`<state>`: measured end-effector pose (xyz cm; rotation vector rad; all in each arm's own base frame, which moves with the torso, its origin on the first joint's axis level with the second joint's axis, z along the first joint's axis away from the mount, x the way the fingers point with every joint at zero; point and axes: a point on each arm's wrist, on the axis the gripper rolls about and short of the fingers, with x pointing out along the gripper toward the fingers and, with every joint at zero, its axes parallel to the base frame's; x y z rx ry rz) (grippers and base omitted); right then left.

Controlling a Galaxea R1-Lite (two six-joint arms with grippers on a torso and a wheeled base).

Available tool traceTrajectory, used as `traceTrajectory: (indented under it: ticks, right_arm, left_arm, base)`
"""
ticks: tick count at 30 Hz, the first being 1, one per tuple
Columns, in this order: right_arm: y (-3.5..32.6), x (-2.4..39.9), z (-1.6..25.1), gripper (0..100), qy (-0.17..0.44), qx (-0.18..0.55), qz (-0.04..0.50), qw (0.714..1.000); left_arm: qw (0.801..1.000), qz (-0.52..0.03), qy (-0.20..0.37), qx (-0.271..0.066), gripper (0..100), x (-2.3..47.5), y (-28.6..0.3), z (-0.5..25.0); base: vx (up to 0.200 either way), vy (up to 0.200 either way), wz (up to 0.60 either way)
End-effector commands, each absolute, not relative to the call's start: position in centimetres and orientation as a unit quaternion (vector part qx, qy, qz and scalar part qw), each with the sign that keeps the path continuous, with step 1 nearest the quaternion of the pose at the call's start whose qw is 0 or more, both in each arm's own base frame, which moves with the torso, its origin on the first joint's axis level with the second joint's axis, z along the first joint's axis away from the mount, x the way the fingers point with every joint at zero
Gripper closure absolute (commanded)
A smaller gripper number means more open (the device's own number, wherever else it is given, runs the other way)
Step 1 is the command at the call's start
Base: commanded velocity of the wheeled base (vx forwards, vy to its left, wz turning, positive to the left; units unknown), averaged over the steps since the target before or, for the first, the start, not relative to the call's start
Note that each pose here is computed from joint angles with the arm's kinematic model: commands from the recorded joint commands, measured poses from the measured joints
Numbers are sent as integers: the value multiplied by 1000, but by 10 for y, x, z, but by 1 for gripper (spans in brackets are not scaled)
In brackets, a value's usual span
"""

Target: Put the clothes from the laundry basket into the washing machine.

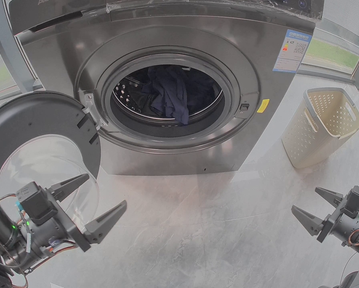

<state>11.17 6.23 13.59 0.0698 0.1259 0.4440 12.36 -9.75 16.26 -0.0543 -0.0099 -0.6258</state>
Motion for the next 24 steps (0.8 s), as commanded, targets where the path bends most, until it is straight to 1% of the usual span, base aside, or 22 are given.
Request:
traceTrajectory:
  ticks: [1, 5, 6, 9, 10, 11, 12, 15, 19, 20, 21, 22, 24]
  right_arm:
    - [25, 68, 138, 0, 31, 35, 152, 987]
    - [14, 54, 138, 0, 9, 22, 109, 994]
    - [11, 49, 138, 0, -3, 21, 94, 995]
    - [6, 38, 135, 0, -15, 22, 67, 997]
    - [6, 38, 135, 0, -15, 22, 67, 997]
    - [4, 32, 133, 0, -20, 24, 59, 998]
    - [4, 32, 133, 0, -20, 24, 59, 998]
    - [1, 18, 126, 0, -28, 29, 45, 998]
    - [-1, -1, 109, 0, -25, 27, 41, 998]
    - [-1, -3, 106, 0, -23, 27, 40, 999]
    - [-2, -9, 99, 0, -20, 27, 40, 999]
    - [-2, -14, 91, 0, -12, 25, 40, 999]
    - [-3, -16, 83, 0, 13, 28, 36, 999]
  left_arm:
    - [964, -257, -50, -36, 0, 71, -45, 174]
    - [972, -230, -40, -25, 0, 49, -27, 167]
    - [976, -213, -38, -14, 0, 42, -21, 162]
    - [981, -189, -37, 0, 0, 27, -11, 153]
    - [981, -189, -37, 0, 0, 27, -11, 153]
    - [984, -177, -35, 3, 0, 21, -8, 149]
    - [984, -177, -35, 3, 0, 21, -8, 149]
    - [988, -152, -35, -2, 0, 11, -3, 136]
    - [991, -131, -30, -4, 0, 2, 0, 114]
    - [991, -130, -32, -5, 0, 1, 1, 112]
    - [991, -131, -32, -11, 0, -2, 1, 109]
    - [991, -131, -31, -19, 0, -5, 2, 107]
    - [992, -119, -31, -23, 0, -7, 2, 103]
  base:
    - [0, 0, 0]
    - [0, 0, 0]
    - [0, 0, 0]
    - [-200, 0, 0]
    - [-200, 0, 0]
    - [-200, 0, 0]
    - [-200, 0, 0]
    - [-200, 0, 0]
    - [0, 0, 0]
    - [0, 0, 0]
    - [0, 0, 0]
    - [-200, 0, 0]
    - [-200, 0, 0]
